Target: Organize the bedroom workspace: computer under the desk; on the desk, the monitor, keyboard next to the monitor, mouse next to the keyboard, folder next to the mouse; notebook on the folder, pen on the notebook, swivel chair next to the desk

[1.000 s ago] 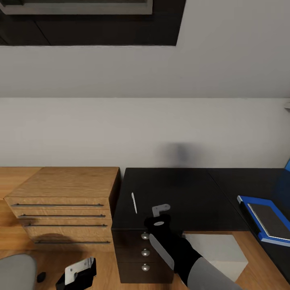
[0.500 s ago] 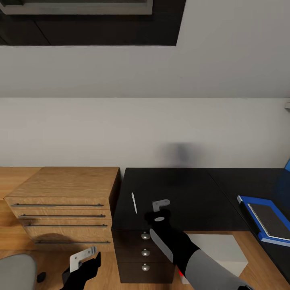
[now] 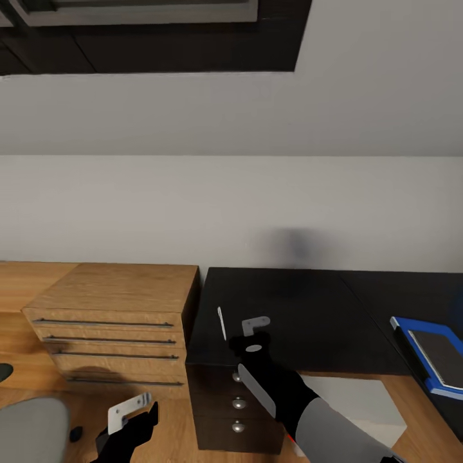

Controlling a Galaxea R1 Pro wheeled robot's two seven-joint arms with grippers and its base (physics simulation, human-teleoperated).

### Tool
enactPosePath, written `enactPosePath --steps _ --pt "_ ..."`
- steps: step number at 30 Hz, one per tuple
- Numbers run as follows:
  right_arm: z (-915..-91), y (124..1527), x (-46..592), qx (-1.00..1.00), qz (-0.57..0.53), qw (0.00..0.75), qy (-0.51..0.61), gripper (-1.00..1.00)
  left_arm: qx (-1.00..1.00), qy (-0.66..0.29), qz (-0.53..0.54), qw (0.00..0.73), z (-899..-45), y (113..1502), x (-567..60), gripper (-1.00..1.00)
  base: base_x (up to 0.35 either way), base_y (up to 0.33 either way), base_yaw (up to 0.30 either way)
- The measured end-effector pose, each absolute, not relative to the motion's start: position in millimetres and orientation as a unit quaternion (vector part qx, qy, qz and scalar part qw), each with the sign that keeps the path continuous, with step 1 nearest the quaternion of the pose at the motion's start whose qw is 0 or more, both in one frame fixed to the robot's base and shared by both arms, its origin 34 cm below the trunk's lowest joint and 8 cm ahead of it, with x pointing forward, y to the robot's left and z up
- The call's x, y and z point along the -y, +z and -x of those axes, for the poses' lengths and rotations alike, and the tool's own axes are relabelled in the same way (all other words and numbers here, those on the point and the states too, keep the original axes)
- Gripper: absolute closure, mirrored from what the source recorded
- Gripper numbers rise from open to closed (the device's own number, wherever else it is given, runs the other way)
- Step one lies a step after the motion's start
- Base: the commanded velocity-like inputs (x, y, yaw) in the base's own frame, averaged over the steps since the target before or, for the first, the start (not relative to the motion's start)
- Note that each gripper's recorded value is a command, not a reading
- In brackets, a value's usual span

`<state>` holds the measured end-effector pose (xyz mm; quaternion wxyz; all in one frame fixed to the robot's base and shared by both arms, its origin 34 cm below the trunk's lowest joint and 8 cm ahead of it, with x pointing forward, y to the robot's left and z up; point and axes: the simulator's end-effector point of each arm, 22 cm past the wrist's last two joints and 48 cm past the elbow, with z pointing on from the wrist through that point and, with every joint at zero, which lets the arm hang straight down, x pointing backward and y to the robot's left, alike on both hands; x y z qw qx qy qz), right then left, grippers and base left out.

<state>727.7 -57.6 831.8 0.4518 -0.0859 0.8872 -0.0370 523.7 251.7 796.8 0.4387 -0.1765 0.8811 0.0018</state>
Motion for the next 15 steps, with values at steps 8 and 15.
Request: enactPosePath --steps 8,15 --pt "-727.6 829.6 58.0 -0.888 0.085 0.450 -0.037 -1.00 -0.882 0.003 0.177 0.438 -523.5 795.8 -252.4 -1.00 0.000 0.000 0.255" --pt "-727.8 827.5 58.8 -0.889 0.085 0.448 -0.036 -1.00 -0.882 0.002 0.177 0.436 -523.2 794.4 -251.6 -1.00 0.000 0.000 0.260"
